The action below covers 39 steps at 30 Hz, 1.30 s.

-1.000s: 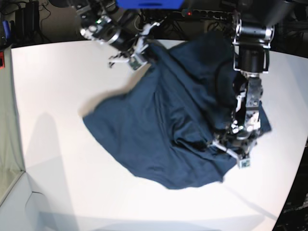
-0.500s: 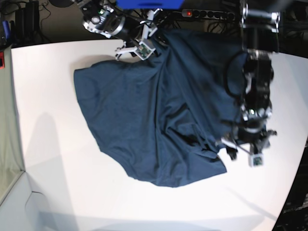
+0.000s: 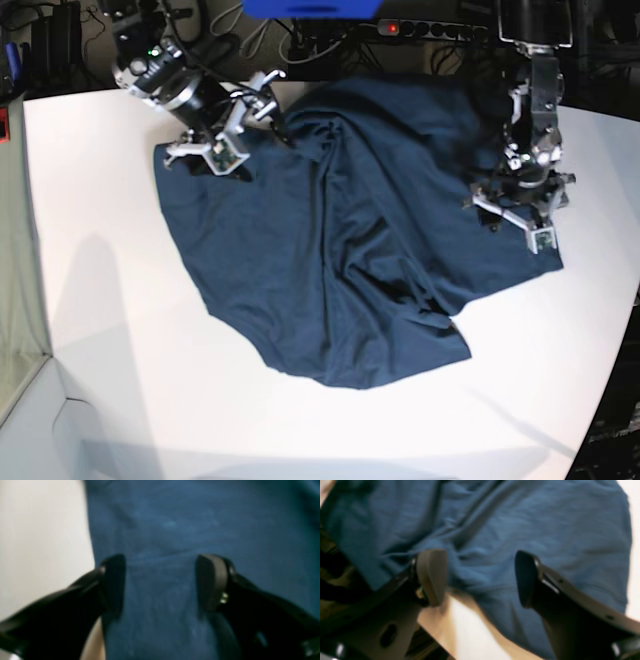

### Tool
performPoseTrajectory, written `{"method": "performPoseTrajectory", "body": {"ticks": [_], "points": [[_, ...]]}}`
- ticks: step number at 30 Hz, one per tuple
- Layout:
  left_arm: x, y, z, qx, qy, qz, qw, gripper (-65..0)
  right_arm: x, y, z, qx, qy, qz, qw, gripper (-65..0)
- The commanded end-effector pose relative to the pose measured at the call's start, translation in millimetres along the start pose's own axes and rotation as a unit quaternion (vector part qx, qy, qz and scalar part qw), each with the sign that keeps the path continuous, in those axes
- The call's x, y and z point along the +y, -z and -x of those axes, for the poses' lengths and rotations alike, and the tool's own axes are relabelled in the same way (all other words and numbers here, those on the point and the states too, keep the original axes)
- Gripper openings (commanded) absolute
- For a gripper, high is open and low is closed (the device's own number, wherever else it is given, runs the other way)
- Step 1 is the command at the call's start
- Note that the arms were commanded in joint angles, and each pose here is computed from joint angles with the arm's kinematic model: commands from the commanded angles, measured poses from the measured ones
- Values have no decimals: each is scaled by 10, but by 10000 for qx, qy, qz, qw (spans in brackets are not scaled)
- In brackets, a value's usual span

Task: Layout the t-shirt on the table in an organized manner, then fold the t-shirt properly
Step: 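Lift the shirt with both grippers and shake it out across the table, then release the shirt with the right gripper and move it toward the shirt's bunched side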

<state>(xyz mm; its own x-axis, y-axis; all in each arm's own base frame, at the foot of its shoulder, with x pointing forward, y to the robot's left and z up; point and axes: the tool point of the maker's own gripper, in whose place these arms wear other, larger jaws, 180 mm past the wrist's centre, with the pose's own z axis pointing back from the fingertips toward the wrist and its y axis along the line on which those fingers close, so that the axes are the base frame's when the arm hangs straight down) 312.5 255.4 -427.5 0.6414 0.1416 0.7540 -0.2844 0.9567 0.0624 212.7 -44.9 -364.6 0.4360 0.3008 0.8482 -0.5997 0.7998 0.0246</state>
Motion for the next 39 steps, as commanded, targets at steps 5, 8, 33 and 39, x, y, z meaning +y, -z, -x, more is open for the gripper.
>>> {"method": "performPoseTrajectory", "body": {"ticks": [5, 8, 33, 39], "points": [[59, 131, 71, 234, 15, -105, 9997, -173, -157, -126, -26, -114, 71, 253, 9996, -215], [116, 257, 96, 381, -18, -202, 9991, -173, -314, -201, 38, -46, 125, 501, 9987, -215], [23, -166, -1367, -871, 52, 37, 9962, -173, -826, -581, 644, 667, 506, 1362, 9871, -215], [-83, -152, -685, -224, 24, 142, 9996, -173, -950, -660, 786, 818, 606, 1551, 9826, -214]]}}
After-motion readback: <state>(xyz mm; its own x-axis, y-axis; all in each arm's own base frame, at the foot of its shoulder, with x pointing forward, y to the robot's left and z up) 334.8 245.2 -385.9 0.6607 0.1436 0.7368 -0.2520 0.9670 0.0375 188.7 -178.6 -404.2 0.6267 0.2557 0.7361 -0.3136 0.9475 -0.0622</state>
